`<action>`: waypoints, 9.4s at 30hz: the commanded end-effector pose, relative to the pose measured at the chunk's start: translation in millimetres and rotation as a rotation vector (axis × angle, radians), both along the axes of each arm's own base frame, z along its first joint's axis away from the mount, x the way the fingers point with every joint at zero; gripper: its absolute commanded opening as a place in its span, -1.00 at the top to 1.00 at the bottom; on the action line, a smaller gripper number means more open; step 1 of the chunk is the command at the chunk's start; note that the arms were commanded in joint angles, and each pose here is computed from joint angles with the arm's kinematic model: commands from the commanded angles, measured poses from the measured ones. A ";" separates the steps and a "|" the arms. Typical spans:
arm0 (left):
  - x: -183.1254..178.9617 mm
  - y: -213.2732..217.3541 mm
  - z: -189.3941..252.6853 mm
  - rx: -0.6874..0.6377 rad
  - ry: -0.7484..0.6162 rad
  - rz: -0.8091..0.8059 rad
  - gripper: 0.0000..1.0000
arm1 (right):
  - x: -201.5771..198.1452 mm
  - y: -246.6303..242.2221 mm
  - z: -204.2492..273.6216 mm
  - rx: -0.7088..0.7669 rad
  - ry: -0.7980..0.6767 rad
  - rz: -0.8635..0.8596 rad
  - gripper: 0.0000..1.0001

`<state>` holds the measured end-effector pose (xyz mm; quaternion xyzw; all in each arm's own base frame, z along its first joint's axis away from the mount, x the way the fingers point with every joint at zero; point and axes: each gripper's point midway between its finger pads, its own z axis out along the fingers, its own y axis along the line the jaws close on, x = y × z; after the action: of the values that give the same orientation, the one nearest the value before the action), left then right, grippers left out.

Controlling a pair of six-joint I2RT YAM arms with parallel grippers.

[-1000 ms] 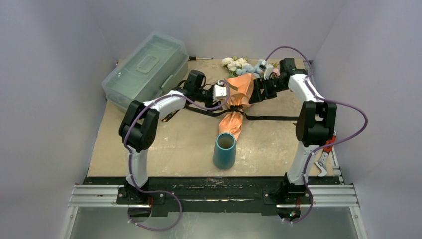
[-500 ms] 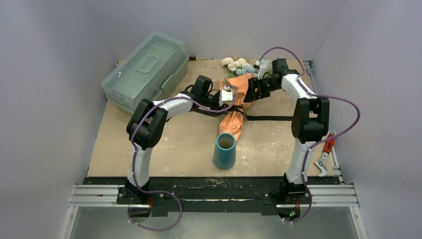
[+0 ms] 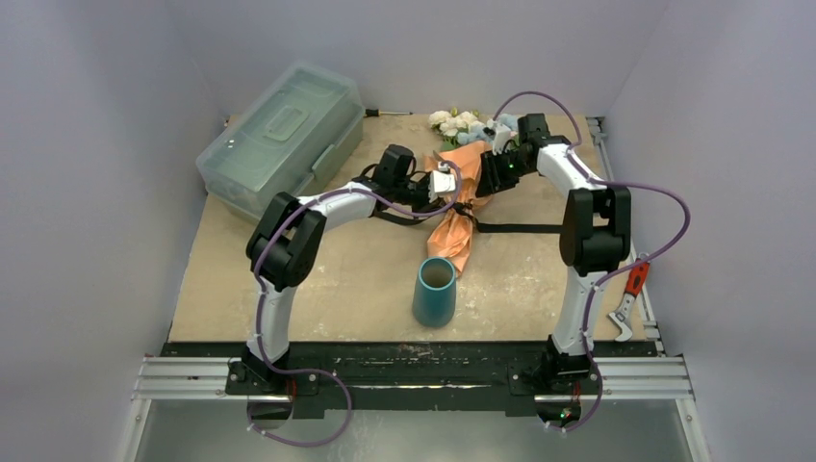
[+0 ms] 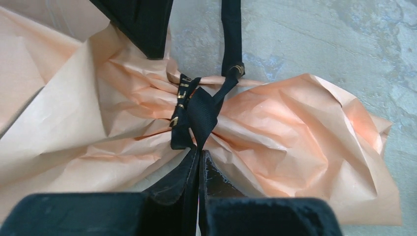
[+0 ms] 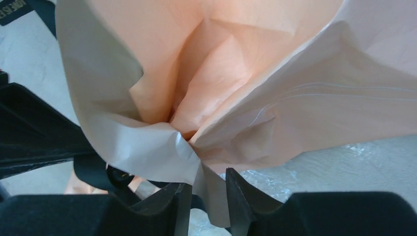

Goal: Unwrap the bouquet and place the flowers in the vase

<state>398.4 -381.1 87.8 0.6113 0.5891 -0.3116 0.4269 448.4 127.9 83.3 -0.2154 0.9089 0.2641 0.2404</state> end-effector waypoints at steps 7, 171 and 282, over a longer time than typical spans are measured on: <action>21.0 -11.6 86.6 -0.158 -0.146 0.047 1.00 | 14.2 -6.7 -6.1 -0.078 -0.054 -0.005 1.00; 18.1 -15.1 9.9 -0.195 0.253 0.268 0.41 | -27.6 39.0 34.8 0.040 -0.280 0.490 1.00; 51.9 -28.3 -1.7 -0.112 -0.093 0.533 0.07 | -56.0 16.2 27.0 0.125 -0.172 0.482 1.00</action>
<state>437.9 -418.9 74.7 0.4666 0.6802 -0.2162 0.5224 402.2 136.6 88.1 -0.4175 0.8077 0.3365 0.2450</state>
